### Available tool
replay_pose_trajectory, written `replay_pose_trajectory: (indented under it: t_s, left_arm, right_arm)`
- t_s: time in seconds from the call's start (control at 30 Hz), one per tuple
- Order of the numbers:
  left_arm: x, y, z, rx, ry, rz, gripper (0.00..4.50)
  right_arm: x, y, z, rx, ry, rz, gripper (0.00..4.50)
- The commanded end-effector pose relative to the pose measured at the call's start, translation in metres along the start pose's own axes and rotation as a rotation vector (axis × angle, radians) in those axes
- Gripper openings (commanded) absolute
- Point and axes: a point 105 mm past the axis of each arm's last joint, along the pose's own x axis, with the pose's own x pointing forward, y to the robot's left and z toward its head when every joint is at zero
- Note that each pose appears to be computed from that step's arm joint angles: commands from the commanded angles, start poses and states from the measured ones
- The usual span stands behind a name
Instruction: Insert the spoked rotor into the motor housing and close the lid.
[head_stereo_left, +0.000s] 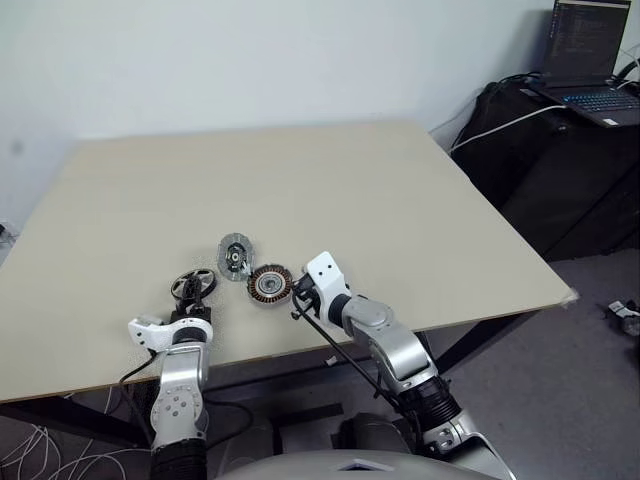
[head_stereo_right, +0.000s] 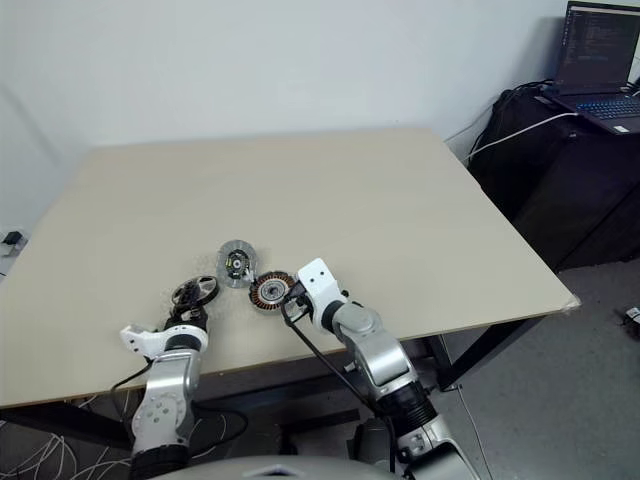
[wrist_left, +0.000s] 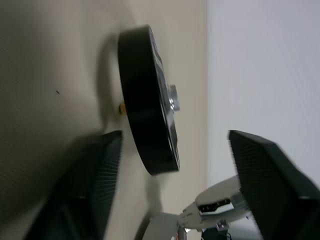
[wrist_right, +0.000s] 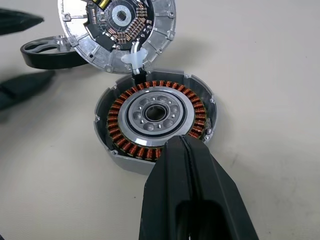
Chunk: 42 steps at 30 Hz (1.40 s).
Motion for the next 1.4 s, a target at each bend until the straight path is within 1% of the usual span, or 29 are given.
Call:
replay_pose_trajectory:
  t_s: [0.03,0.1,0.13,0.2,0.47,0.53,0.67,0.83,0.97,1.07,1.2,1.27,1.4]
  left_arm:
    - [-0.002,-0.005,-0.025,-0.144,-0.007,-0.004,1.92]
    - [-0.002,-0.003,-0.024,-0.149,-0.014,0.002,1.29]
    - [-0.002,-0.002,-0.023,-0.152,-0.018,0.006,0.89]
    - [-0.002,-0.002,-0.023,-0.155,-0.023,0.009,0.37]
    - [-0.002,-0.001,-0.022,-0.156,-0.029,0.011,0.37]
    - [-0.003,-0.006,-0.017,-0.168,-0.048,-0.030,0.37]
    - [-0.009,-0.034,-0.011,-0.166,-0.042,-0.216,0.37]
    - [-0.017,-0.072,-0.014,-0.047,0.018,-0.445,0.37]
    - [-0.031,-0.105,-0.028,-0.046,0.126,-0.626,0.37]
    - [-0.038,-0.118,-0.043,-0.048,0.231,-0.692,0.37]
    - [-0.043,-0.120,-0.071,-0.006,0.396,-0.689,0.37]
    - [-0.044,-0.119,-0.080,0.001,0.451,-0.675,0.37]
    - [-0.045,-0.110,-0.091,0.021,0.515,-0.610,0.37]
  right_arm:
    - [-0.004,-0.002,0.019,-0.008,-0.070,-0.010,0.00]
    - [-0.004,-0.003,0.018,-0.006,-0.069,-0.014,0.00]
    - [-0.004,-0.004,0.018,-0.005,-0.068,-0.017,0.00]
    - [-0.005,-0.005,0.018,-0.003,-0.068,-0.021,0.00]
    - [-0.006,-0.007,0.018,0.002,-0.069,-0.030,0.00]
    - [-0.006,-0.007,0.017,0.003,-0.069,-0.030,0.00]
    - [-0.007,-0.006,0.015,0.005,-0.067,-0.028,0.00]
    - [-0.007,-0.001,0.012,0.010,-0.060,-0.011,0.00]
    - [-0.007,0.000,0.011,0.015,-0.061,-0.009,0.00]
    - [-0.007,0.000,0.011,0.019,-0.063,-0.011,0.00]
    - [-0.006,0.000,0.012,0.024,-0.067,-0.015,0.00]
    - [-0.007,-0.001,0.012,0.025,-0.069,-0.016,0.00]
    - [-0.007,-0.001,0.012,0.028,-0.073,-0.020,0.00]
